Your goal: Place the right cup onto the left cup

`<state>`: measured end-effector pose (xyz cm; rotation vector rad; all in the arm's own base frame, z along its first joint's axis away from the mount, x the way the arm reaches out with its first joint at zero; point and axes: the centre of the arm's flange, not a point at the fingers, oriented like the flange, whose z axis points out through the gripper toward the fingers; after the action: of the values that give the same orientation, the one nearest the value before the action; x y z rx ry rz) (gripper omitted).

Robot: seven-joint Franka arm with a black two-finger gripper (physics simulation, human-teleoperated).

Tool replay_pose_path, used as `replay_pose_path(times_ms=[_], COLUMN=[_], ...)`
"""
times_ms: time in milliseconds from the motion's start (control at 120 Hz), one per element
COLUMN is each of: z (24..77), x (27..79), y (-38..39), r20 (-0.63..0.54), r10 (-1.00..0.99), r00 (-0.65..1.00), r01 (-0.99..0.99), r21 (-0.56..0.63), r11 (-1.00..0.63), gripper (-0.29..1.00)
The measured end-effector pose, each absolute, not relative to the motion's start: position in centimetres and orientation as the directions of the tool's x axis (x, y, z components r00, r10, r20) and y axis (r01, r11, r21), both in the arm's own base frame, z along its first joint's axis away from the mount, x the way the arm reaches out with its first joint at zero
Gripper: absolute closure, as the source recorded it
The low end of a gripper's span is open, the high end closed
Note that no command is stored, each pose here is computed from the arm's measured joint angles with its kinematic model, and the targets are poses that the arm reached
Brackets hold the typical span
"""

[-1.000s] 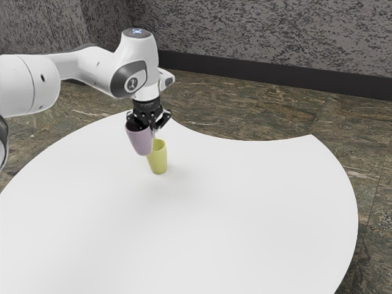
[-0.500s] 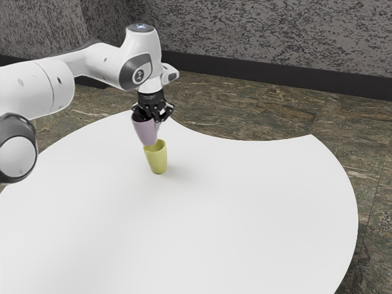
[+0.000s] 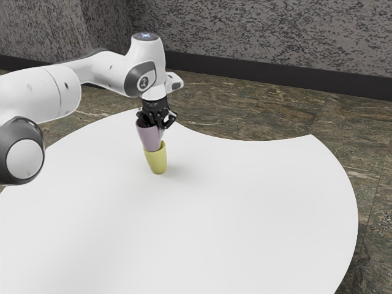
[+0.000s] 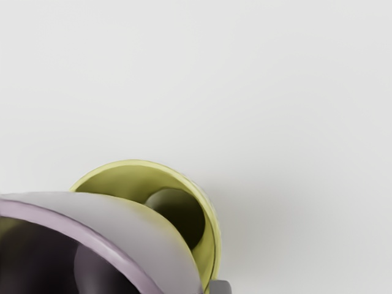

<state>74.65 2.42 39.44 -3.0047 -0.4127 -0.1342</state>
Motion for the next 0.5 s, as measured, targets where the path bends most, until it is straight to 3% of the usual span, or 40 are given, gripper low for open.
replay_pose_path(times_ms=[500], z=[37.8], x=[75.1], y=[2.3], r20=[0.093], r10=[0.209], r00=[0.974], r01=[0.217], r21=[-0.091], r11=[-0.972], gripper=[0.77])
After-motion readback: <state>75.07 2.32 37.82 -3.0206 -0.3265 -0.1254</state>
